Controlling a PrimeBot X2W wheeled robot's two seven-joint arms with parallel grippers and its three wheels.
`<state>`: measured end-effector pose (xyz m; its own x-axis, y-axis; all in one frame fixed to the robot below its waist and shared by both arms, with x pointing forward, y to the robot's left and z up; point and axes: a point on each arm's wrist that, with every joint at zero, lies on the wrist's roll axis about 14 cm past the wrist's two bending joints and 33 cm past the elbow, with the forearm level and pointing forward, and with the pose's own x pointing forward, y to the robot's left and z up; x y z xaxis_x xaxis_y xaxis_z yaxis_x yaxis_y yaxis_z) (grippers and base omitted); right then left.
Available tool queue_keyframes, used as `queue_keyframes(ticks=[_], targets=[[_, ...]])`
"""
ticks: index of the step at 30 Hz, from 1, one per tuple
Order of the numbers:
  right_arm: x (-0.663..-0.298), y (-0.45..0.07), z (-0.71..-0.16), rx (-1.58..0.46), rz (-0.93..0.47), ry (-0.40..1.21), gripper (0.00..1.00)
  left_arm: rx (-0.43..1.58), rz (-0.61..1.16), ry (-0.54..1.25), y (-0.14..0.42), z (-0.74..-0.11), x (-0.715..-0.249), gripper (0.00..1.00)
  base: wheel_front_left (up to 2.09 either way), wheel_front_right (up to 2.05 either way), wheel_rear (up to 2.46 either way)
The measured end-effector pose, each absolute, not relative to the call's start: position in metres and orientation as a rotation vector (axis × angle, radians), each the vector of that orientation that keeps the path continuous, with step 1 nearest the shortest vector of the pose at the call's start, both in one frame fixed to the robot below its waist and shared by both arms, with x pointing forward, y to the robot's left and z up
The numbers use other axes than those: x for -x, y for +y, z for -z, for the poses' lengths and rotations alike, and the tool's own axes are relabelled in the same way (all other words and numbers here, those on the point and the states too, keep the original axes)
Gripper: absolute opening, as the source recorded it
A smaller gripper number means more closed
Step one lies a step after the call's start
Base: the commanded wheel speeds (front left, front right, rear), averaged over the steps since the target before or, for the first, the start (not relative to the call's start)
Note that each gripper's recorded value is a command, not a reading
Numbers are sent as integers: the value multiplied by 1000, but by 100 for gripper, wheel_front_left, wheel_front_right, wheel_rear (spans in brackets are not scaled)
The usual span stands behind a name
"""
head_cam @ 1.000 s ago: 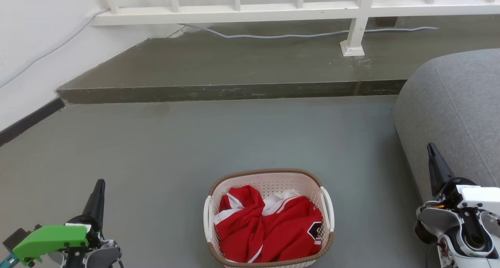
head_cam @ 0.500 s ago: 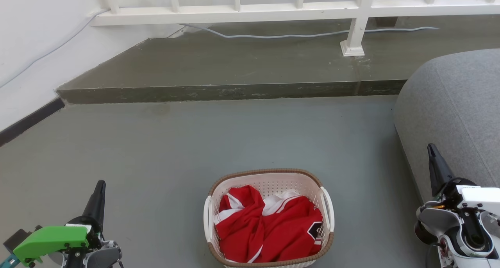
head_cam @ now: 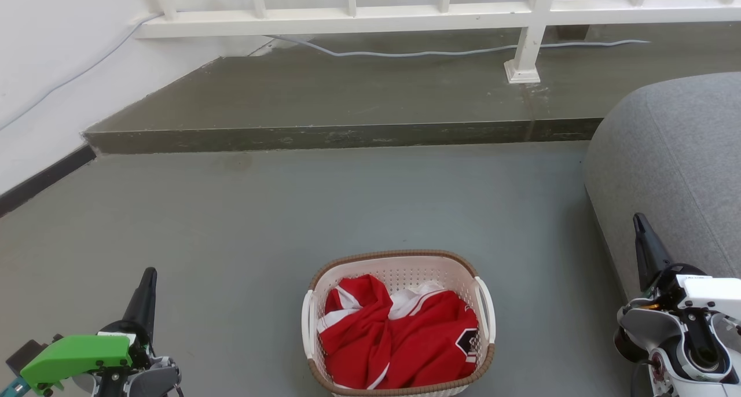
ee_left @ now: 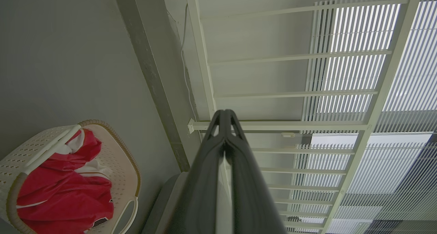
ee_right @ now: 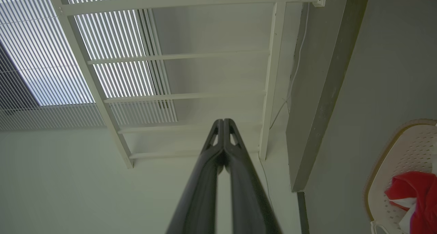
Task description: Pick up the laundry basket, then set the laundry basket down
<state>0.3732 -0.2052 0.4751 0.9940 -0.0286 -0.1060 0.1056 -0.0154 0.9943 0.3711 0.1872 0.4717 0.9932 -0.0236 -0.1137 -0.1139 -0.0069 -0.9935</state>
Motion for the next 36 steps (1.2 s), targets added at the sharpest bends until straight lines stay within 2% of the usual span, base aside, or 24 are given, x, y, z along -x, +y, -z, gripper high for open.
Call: queue_keyframes(ticks=[36], targets=[[-373, -206, -474, -1585, 111, 59, 0, 1583, -70, 109, 186, -472, -372, 0, 0, 0, 0]])
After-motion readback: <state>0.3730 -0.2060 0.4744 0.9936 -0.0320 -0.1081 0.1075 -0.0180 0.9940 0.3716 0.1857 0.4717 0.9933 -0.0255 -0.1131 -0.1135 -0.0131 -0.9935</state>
